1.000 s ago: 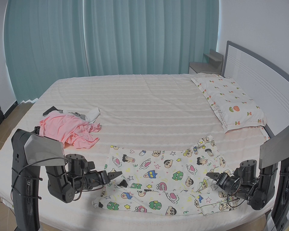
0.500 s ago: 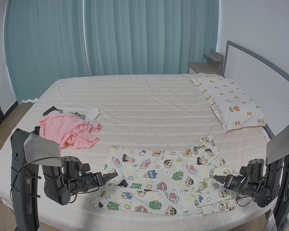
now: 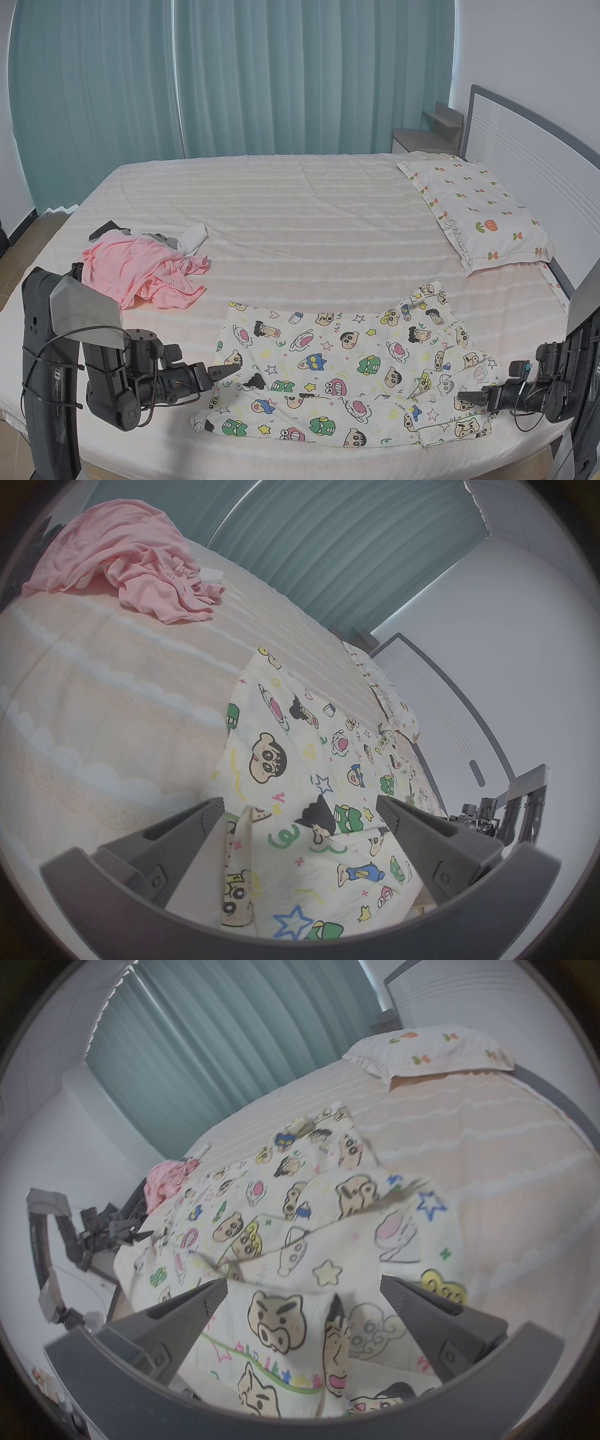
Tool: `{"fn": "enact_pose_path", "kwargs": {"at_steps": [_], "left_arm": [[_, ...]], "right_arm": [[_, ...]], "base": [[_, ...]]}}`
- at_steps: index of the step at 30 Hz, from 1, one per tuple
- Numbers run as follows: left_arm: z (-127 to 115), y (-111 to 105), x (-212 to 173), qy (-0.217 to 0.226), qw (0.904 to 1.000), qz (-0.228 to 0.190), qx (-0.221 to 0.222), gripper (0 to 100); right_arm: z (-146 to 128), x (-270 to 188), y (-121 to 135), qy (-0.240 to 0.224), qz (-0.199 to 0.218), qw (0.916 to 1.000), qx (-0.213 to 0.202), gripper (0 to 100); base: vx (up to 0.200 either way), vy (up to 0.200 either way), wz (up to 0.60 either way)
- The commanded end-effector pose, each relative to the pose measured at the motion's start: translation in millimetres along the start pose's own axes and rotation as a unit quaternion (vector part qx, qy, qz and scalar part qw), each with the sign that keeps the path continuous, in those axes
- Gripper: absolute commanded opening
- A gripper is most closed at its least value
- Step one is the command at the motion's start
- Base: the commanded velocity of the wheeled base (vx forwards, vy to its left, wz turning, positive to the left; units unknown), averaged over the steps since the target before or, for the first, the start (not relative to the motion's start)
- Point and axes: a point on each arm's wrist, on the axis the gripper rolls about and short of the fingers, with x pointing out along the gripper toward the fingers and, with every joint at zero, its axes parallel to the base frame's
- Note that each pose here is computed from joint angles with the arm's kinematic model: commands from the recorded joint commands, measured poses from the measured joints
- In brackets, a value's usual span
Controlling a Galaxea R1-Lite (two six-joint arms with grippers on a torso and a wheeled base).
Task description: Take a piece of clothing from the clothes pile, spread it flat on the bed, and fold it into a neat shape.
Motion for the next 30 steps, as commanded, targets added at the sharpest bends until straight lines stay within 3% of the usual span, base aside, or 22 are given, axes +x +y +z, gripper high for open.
{"fn": "enact_pose_path", "kwargs": {"at_steps": [1, 6, 7, 17, 30], "left_arm": [[-1, 1, -1, 0.003, 1.0000, -0.002, -0.002, 100], [-2, 1, 0, -0.001, 1.0000, -0.004, 0.001, 100], [-3, 2, 0, -0.003, 1.0000, -0.005, 0.002, 100], [-5, 4, 0, -0.009, 0.9999, -0.009, 0.005, 100], [-5, 4, 0, -0.010, 0.9999, -0.008, 0.008, 100]], "right_arm": [[-14, 7, -8, 0.021, 0.021, 0.9995, 0.009, 100], [-15, 9, -8, 0.024, 0.032, 0.9992, -0.005, 100], [-16, 9, -8, 0.024, 0.034, 0.9991, -0.005, 0], [-11, 4, -19, -0.008, 0.086, 0.9962, 0.011, 0], [18, -1, -27, -0.069, 0.087, 0.9937, 0.013, 0]], "base": [[0.000, 0.000, 0.00], [0.000, 0.000, 0.00], [0.000, 0.000, 0.00], [0.000, 0.000, 0.00], [0.000, 0.000, 0.00]]}}
